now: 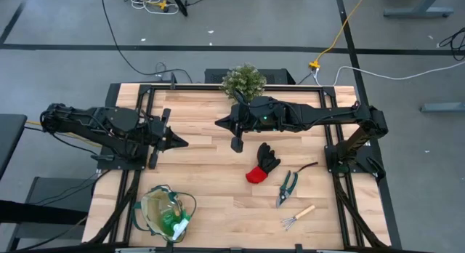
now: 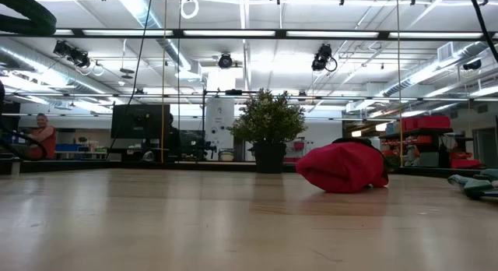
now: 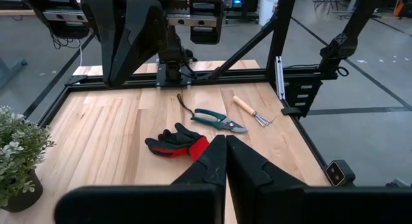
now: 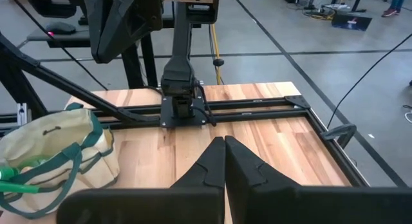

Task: Pick & Place Garden tools in Gardening bag
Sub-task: Put the green shear scissors into the gardening bag

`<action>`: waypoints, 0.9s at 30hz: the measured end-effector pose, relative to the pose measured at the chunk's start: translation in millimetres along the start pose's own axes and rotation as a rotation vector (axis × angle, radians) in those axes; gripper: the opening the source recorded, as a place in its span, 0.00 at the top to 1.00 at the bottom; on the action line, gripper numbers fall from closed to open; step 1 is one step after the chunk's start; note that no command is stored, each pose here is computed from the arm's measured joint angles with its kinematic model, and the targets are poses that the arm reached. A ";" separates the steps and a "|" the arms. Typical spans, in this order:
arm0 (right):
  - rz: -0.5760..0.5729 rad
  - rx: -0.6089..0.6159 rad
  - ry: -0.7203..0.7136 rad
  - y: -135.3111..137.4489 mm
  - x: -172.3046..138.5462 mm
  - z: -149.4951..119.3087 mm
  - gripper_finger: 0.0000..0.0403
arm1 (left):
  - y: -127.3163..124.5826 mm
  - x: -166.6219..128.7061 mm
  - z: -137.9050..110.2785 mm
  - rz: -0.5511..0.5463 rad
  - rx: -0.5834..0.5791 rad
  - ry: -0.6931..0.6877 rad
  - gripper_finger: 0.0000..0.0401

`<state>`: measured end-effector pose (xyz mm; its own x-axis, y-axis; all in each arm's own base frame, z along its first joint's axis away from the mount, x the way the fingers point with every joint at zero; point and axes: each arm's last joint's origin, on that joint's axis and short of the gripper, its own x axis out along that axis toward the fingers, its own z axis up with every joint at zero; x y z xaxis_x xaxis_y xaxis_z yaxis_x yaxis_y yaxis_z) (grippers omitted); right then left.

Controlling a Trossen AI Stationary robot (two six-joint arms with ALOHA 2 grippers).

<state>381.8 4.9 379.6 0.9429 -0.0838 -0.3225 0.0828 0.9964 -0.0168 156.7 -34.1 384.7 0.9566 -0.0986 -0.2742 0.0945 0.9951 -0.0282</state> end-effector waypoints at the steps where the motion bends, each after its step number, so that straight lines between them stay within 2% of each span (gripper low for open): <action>1: 0.000 0.000 0.000 0.0 0.0 0.0 0.99 | 0.0 0.0 0.1 0.000 0.000 -0.001 0.97; 19: 0.000 -0.001 0.003 0.0 0.0 -0.3 0.99 | -0.2 -0.1 0.5 -0.004 -0.001 -0.004 0.99; 27: 0.012 -0.004 0.030 0.3 0.1 -3.0 0.99 | -0.3 0.0 0.8 -0.005 0.000 -0.007 0.96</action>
<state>381.0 5.3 376.8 0.9336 -0.0714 -0.3512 0.0701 0.9974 -0.0165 156.8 -34.4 385.5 0.9582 -0.1033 -0.2669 0.0990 0.9947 -0.0296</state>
